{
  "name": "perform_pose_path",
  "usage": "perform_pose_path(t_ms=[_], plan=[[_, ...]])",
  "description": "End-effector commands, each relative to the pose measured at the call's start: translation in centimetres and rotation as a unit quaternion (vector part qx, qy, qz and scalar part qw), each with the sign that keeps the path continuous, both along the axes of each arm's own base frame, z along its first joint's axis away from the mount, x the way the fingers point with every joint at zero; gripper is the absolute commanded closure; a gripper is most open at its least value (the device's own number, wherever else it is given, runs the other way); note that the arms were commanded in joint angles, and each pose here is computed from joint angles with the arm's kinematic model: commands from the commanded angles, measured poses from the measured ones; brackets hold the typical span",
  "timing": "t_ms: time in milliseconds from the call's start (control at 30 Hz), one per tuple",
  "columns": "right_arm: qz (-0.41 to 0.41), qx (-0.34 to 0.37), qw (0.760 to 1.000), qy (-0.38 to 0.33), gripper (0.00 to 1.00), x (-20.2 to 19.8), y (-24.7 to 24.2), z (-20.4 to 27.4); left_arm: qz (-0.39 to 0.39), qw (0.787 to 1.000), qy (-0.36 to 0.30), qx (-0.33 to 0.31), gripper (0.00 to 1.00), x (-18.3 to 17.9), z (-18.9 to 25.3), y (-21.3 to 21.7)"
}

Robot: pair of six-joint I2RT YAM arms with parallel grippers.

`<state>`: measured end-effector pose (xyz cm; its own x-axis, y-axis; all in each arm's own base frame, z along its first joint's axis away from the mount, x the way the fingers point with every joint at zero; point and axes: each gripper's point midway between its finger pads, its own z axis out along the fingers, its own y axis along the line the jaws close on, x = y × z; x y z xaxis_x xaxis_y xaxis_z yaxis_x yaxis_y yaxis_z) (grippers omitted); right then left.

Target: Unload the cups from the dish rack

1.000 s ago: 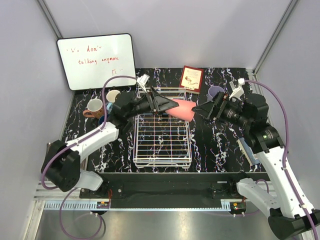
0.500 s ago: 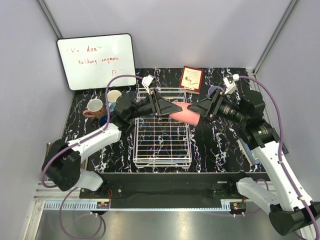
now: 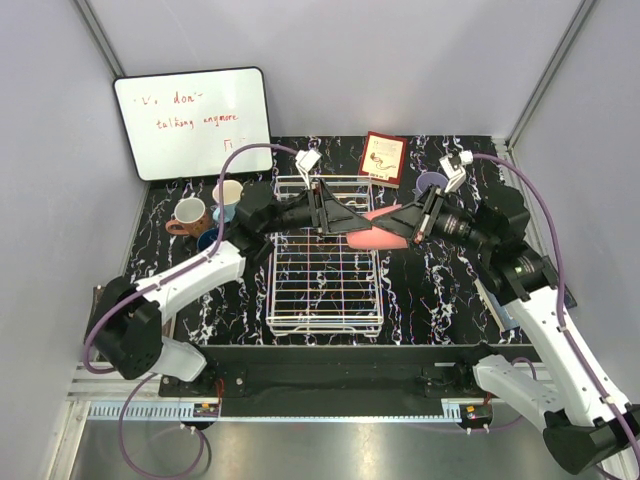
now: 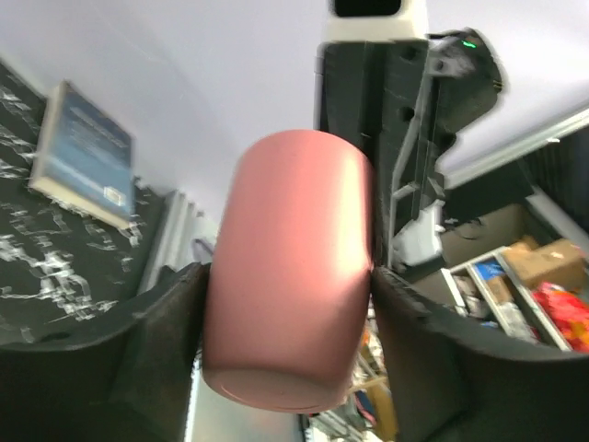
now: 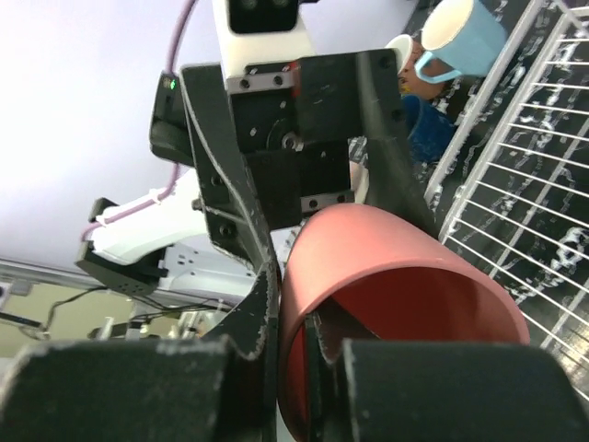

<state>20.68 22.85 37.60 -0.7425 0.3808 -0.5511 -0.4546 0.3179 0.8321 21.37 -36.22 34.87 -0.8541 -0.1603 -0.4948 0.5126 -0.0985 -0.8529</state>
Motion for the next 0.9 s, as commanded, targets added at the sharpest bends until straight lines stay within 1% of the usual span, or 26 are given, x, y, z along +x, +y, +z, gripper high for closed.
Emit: perform_pose_path(t_ms=[0,33,67,100,133,167,200,233,267,300,333,367,400,433,467,500,533,567,600,633,667,700,767,800,833,867], plan=[[-0.064,-0.058,0.995,-0.050,1.00,0.1,-2.0,0.1,0.063,0.996,-0.009,0.065,0.08,2.2,-1.0,0.8],[-0.078,-0.072,0.993,-0.050,1.00,0.0,-2.6,0.2,0.086,0.993,-0.008,0.075,0.01,3.1,-0.8,1.7],[-0.092,-0.083,0.991,-0.054,1.00,0.2,-3.1,0.3,0.120,0.986,0.009,0.114,0.01,4.3,-2.5,2.5],[-0.121,-0.106,0.985,-0.063,1.00,1.0,-4.0,0.0,0.151,0.980,0.018,0.130,0.01,5.6,-3.0,3.7],[-0.134,-0.126,0.981,-0.056,1.00,1.0,-4.6,-0.1,0.177,0.974,0.022,0.141,0.01,6.2,-3.2,4.7],[-0.150,-0.148,0.976,-0.047,1.00,1.9,-5.0,-0.8,0.228,0.957,0.045,0.174,0.01,7.6,-4.8,6.1],[-0.188,-0.183,0.964,-0.048,1.00,3.2,-6.4,-1.5,0.263,0.943,0.063,0.193,0.01,8.5,-5.8,7.7],[-0.208,-0.209,0.955,-0.036,1.00,3.5,-7.3,-1.8,0.283,0.934,0.076,0.206,0.01,8.4,-6.7,8.9],[-0.227,-0.248,0.942,-0.017,1.00,5.1,-8.0,-3.4,0.314,0.921,0.083,0.214,0.01,9.0,-7.3,9.9],[-0.287,-0.291,0.912,-0.003,1.00,6.8,-10.3,-4.3,0.331,0.913,0.088,0.224,0.01,9.0,-7.6,10.7],[-0.314,-0.324,0.892,0.012,1.00,7.3,-11.7,-4.4,0.341,0.900,0.107,0.251,0.01,8.7,-9.0,11.5],[-0.333,-0.377,0.863,0.039,1.00,9.3,-12.7,-6.5,0.346,0.894,0.105,0.266,0.01,8.6,-9.6,11.9],[-0.393,-0.426,0.813,0.050,1.00,10.7,-15.6,-7.1,0.346,0.889,0.109,0.280,0.01,8.4,-10.2,12.2],[-0.414,-0.446,0.791,0.059,1.00,11.5,-16.8,-6.5,0.343,0.880,0.124,0.306,0.01,7.9,-11.3,12.7],[-0.420,-0.475,0.768,0.086,1.00,13.5,-17.7,-8.4,0.343,0.874,0.128,0.318,0.01,7.7,-11.9,13.0],[-0.426,-0.480,0.761,0.091,1.00,14.5,-17.8,-8.5,0.340,0.872,0.131,0.327,0.01,7.4,-12.4,13.2],[-0.433,-0.473,0.763,0.085,1.00,15.7,-17.6,-7.5,0.336,0.866,0.139,0.344,0.01,6.8,-13.3,13.6],[-0.423,-0.488,0.757,0.102,1.00,17.4,-17.1,-9.1,0.335,0.863,0.142,0.350,0.01,6.5,-13.7,13.8],[-0.424,-0.495,0.751,0.106,1.00,18.3,-17.0,-9.4,0.335,0.863,0.140,0.350,0.01,6.2,-13.6,14.0],[-0.432,-0.485,0.754,0.099,1.00,19.6,-16.8,-8.1,0.334,0.860,0.143,0.360,0.01,5.9,-14.3,14.3],[-0.427,-0.499,0.744,0.122,1.00,21.2,-16.8,-10.0,0.335,0.859,0.142,0.361,0.01,5.7,-14.3,14.5],[-0.435,-0.490,0.747,0.114,1.00,22.2,-16.6,-8.6,0.335,0.860,0.137,0.360,0.01,5.5,-14.1,14.6],[-0.432,-0.501,0.741,0.120,1.00,24.3,-16.2,-9.9,0.337,0.856,0.134,0.367,0.01,5.3,-14.3,15.0],[-0.443,-0.492,0.742,0.110,1.00,25.2,-16.1,-8.7,0.339,0.857,0.130,0.367,0.01,5.1,-14.1,15.1],[-0.444,-0.492,0.740,0.110,1.00,25.8,-16.2,-8.8,0.338,0.856,0.127,0.371,0.01,5.0,-14.1,15.3],[-0.438,-0.502,0.736,0.117,1.00,26.8,-16.0,-10.0,0.338,0.856,0.125,0.371,0.01,4.9,-14.0,15.3]])
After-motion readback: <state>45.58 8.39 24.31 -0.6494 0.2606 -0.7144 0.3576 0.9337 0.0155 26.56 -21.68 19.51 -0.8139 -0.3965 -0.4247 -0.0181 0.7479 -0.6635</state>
